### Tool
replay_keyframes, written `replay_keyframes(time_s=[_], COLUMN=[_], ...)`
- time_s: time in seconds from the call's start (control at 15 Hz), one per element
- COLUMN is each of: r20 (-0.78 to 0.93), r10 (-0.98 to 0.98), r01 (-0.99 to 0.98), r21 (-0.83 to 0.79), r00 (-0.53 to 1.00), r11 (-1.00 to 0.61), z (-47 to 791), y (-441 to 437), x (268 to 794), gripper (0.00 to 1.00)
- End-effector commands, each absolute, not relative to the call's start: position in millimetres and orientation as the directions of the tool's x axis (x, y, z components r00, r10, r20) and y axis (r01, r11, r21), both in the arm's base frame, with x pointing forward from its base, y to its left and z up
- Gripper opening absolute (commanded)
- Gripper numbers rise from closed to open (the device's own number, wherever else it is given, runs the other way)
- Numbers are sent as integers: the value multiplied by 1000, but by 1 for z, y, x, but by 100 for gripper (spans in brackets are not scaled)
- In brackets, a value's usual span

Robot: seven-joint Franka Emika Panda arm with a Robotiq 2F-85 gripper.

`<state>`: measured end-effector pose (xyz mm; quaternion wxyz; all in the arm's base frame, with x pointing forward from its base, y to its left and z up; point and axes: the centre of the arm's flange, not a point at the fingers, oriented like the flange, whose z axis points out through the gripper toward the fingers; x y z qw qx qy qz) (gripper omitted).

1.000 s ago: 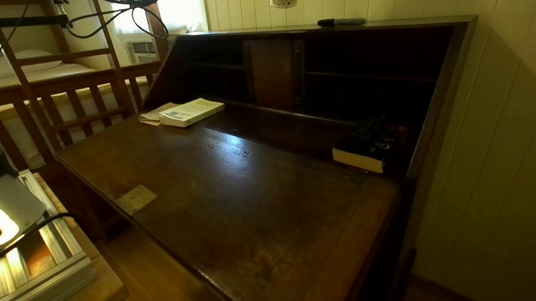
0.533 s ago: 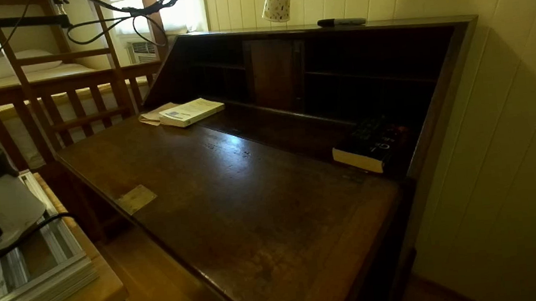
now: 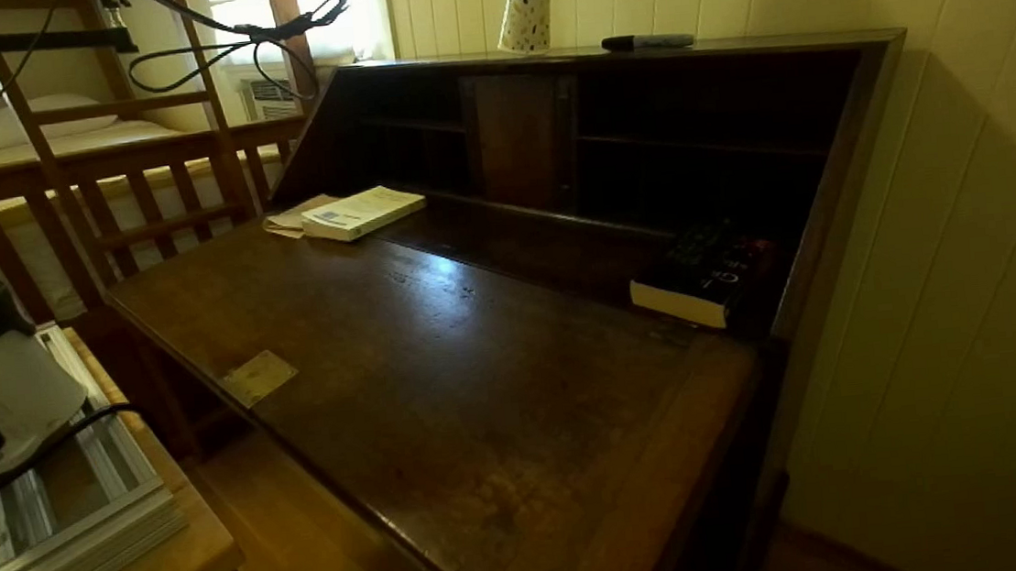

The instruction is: Take the marker out of the coffee cup then place the coffee cup upside down.

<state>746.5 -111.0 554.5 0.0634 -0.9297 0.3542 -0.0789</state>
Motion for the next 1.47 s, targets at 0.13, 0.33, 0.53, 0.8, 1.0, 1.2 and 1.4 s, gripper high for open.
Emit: replay_keyframes(time_s=[0.13,0.33,0.53,0.8,1.0,1.2,1.4], r20=[123,135,142,167,167,159,163], r10=[-651,-644,-632,-610,-588,-554,-521], r01=[-627,-616,-599,-570,-542,-499,-454], r21=[-186,-200,-217,-234,-253,-287,-321], r00=[749,753,761,774,791,817,838], r11=[-757,-762,-770,-787,-801,-818,-831], z=[551,558,569,588,602,615,626], y=[-108,-109,-110,-114,-119,-125,-130], x=[722,722,720,715,708,698,689], gripper=[100,100,100,100,100,100,100])
